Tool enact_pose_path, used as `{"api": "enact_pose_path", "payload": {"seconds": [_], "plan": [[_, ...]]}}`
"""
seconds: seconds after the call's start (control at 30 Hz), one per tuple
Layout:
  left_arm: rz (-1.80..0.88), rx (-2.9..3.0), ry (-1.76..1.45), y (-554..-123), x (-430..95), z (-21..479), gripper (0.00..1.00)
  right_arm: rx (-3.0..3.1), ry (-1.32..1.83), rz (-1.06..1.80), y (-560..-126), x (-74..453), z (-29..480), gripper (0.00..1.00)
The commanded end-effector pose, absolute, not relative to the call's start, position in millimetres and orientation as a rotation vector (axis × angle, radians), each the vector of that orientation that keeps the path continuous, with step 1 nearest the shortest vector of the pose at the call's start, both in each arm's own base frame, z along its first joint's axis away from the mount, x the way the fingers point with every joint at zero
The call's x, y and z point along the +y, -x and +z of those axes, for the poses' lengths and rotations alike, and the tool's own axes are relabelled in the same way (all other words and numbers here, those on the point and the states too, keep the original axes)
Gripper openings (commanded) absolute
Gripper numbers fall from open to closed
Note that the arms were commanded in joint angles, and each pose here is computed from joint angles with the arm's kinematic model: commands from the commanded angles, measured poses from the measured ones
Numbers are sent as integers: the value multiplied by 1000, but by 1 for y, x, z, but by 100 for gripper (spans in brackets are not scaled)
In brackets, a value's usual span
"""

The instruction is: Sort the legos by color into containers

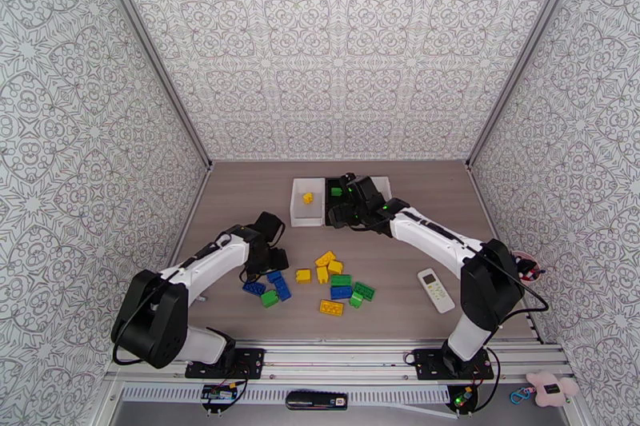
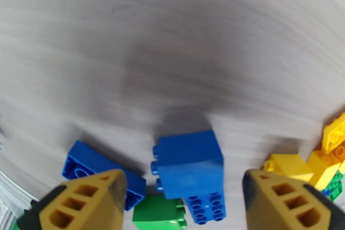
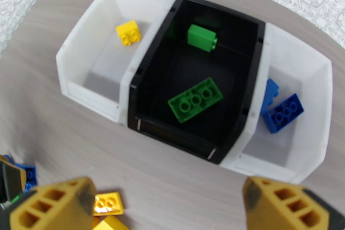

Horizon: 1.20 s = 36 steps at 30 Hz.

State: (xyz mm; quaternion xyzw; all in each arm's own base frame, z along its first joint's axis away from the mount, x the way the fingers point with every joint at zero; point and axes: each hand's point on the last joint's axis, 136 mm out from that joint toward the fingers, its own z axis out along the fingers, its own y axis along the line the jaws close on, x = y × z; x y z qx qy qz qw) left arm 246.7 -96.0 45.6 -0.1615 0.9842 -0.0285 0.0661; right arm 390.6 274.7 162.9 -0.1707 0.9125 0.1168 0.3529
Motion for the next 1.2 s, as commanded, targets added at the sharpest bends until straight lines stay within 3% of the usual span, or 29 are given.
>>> {"api": "enact_pose_path", "payload": {"seconds": [0.0,0.37,0.6,0.83,1.17], "plan": [[-83,2992,517,-247,-97,44,70,2353,426,325,-385,275,168,93],[-73,3030,507,-246,-100,31,57,2350,412,331,-383,273,170,93],[-70,3034,489,-247,-102,31,42,2342,387,342,-379,269,176,93],[-111,2955,386,-265,-112,58,41,2316,345,378,-373,265,189,93],[-469,2665,122,-330,-176,122,40,2254,264,420,-362,252,208,93]]}}
